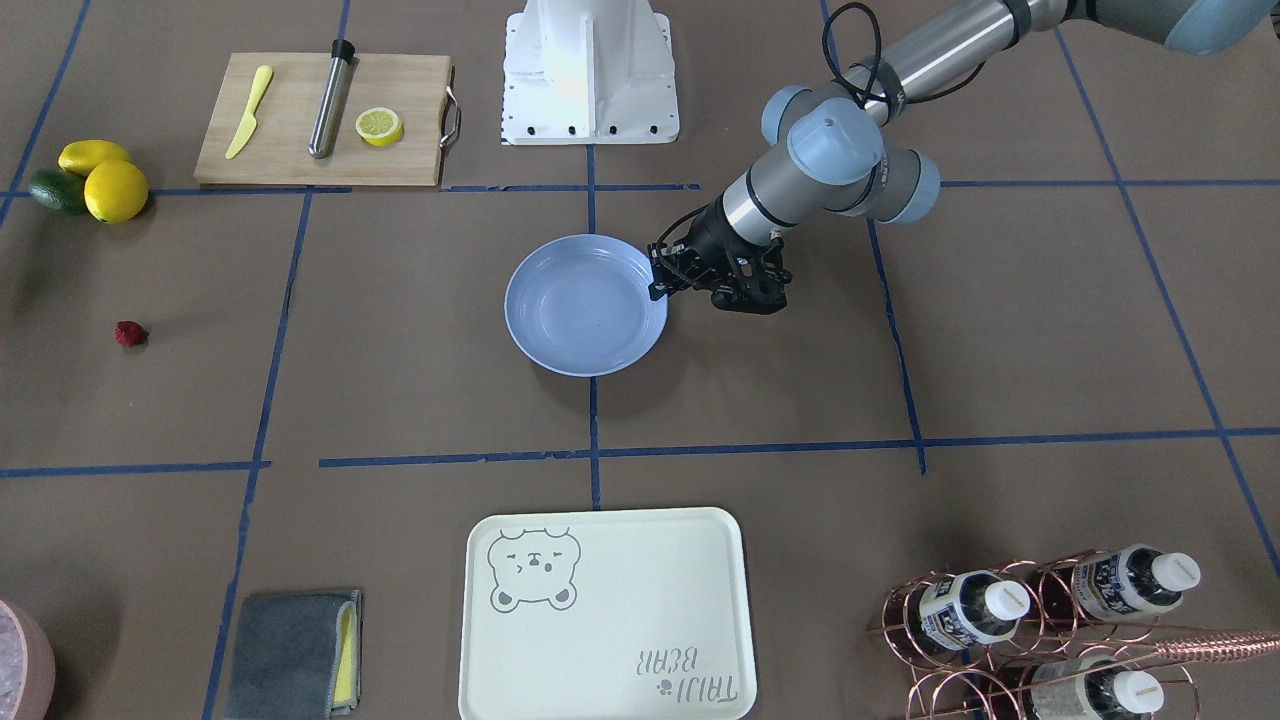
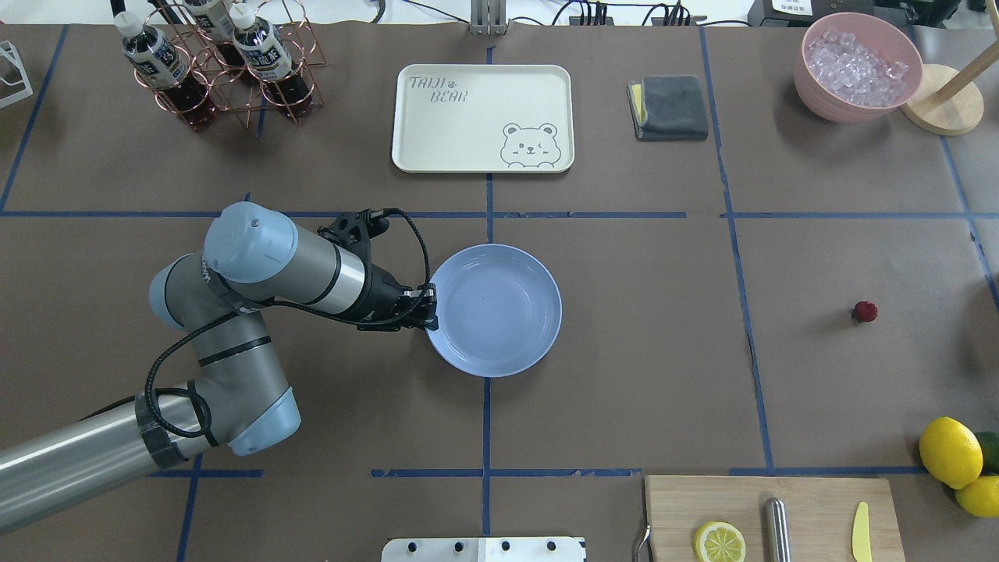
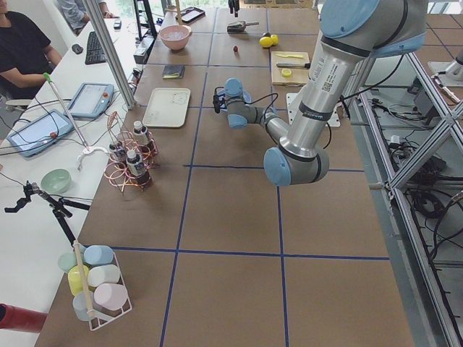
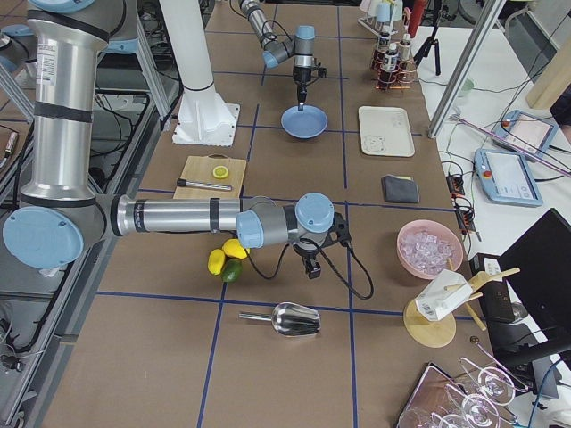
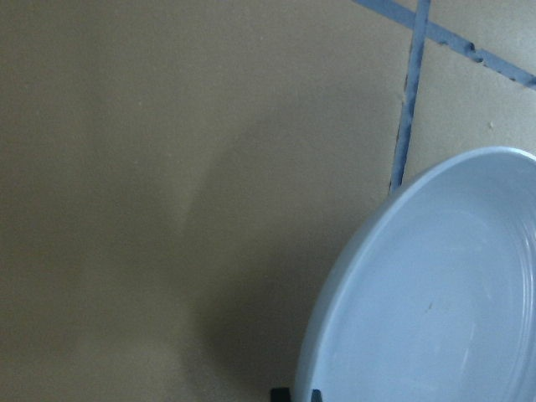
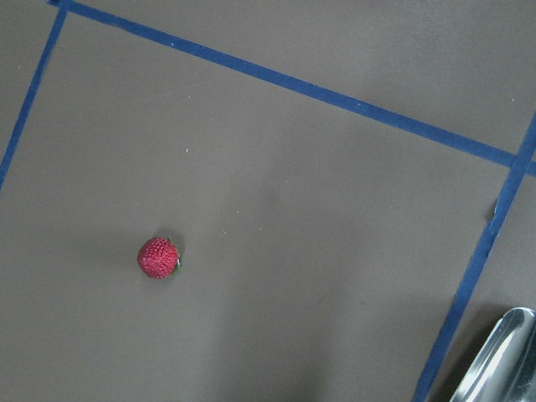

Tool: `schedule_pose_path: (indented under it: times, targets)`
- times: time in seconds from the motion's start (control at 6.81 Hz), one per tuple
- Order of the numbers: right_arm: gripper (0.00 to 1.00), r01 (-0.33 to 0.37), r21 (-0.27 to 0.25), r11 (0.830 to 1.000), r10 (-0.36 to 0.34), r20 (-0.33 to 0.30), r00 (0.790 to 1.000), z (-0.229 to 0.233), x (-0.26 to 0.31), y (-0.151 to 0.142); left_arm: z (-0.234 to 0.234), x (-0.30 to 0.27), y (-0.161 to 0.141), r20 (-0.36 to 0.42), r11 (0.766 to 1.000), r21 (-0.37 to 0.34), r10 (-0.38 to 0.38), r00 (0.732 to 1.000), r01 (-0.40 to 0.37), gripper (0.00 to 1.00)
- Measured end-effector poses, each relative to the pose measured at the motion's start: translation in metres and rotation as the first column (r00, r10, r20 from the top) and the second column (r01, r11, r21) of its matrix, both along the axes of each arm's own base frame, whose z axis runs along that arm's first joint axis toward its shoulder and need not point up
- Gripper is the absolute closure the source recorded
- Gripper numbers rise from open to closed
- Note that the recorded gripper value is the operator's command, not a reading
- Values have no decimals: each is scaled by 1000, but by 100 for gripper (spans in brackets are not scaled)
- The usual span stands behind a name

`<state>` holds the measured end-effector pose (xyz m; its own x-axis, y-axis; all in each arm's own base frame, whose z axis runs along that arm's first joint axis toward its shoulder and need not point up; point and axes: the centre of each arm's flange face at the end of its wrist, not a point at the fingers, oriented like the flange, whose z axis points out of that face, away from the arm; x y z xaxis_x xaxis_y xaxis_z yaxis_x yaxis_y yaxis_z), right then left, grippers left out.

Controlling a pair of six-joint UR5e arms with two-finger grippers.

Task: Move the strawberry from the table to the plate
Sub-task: 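Slide the light blue plate with the left gripper toward the table center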

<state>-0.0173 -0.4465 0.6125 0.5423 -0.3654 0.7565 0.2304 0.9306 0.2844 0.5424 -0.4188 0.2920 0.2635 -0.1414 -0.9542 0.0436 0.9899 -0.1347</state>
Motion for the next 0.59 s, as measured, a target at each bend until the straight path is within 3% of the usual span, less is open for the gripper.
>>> schedule_pose_path:
  times: [0.15,0.29,0.59]
  targets:
    - [0,0,-1,1000,0,8,1000,-2,-1,0,2,5,3,5,1000,0,3,1000,-3,100]
    - [0,-3,-6,1000,3,16,1000,-3,-2,0,3,8,6,7,1000,2,2,1000,-2,47]
    - [0,-2,-26,1000,3,20,1000,-5,-11,0,3,9,7,8,1000,4,0,1000,0,30]
